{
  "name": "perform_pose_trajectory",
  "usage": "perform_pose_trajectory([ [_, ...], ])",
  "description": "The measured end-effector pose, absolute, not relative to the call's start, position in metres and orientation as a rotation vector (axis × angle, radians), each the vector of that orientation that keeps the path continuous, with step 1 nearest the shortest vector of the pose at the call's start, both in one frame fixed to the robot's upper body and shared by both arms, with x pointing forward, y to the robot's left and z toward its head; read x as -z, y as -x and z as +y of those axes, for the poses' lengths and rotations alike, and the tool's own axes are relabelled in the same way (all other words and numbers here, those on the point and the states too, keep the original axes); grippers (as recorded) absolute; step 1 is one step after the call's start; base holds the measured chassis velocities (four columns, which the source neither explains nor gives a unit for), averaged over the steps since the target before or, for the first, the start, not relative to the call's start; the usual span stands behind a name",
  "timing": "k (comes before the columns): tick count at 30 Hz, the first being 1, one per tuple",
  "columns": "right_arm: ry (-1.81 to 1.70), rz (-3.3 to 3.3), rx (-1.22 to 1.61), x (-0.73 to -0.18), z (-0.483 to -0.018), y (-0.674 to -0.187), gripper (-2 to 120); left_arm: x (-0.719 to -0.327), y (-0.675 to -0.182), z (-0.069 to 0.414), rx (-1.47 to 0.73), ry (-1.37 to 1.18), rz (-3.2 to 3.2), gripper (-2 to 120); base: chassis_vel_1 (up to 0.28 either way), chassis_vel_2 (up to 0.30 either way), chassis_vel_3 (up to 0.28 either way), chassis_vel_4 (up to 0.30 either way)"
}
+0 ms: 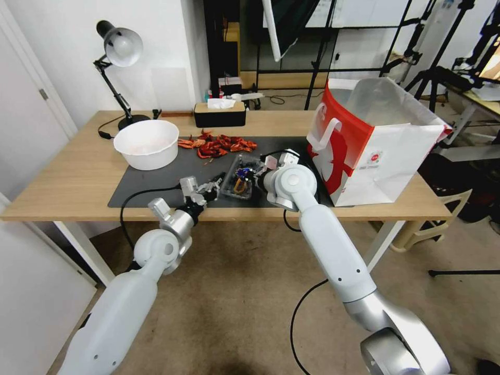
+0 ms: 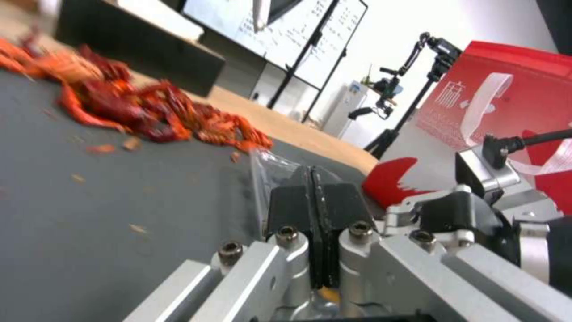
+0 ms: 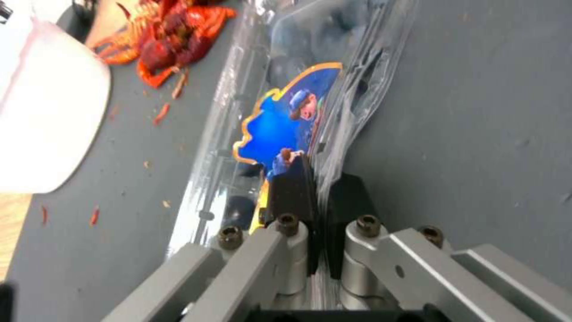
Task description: Close the takeout container lid, then place the container into the takeout bag.
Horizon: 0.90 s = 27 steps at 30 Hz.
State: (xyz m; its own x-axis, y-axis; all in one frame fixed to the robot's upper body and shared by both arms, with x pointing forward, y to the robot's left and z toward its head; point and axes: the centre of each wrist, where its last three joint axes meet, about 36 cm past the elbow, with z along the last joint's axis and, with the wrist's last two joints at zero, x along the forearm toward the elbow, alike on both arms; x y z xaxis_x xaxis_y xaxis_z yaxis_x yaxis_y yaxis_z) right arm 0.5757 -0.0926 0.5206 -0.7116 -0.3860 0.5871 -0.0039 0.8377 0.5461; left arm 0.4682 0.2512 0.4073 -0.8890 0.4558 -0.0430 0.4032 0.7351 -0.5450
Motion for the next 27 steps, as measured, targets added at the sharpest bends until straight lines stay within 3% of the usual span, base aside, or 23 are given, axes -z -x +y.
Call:
perform_pose_trajectory([
  [13,-0.320,-2.351,0.768,-0.528,-0.119,-0.566,0,-0.393,-0.431,0.273,-0.550,0.724,-3.011,2,0.000,0.000,0.000,0.000],
  [16,-0.370,-2.376,0.839,-0.530,-0.129,-0.563,0,-0.379,-0.411,0.285,-0.475,0.686,-3.051,17,0.000,0.000,0.000,0.000],
  [21,-0.419,-2.393,0.893,-0.532,-0.132,-0.561,0,-0.370,-0.398,0.298,-0.453,0.638,-3.086,29,0.000,0.000,0.000,0.000],
  [23,-0.457,-2.417,0.938,-0.534,-0.136,-0.559,0,-0.362,-0.386,0.307,-0.416,0.581,-3.116,43,0.000,0.000,0.000,0.000],
  [25,-0.460,-2.421,0.943,-0.535,-0.137,-0.559,0,-0.360,-0.384,0.308,-0.408,0.570,-3.120,45,0.000,0.000,0.000,0.000],
  [27,-0.505,-2.449,0.989,-0.540,-0.138,-0.557,0,-0.349,-0.369,0.316,-0.342,0.459,-3.161,56,0.000,0.000,0.000,0.000],
])
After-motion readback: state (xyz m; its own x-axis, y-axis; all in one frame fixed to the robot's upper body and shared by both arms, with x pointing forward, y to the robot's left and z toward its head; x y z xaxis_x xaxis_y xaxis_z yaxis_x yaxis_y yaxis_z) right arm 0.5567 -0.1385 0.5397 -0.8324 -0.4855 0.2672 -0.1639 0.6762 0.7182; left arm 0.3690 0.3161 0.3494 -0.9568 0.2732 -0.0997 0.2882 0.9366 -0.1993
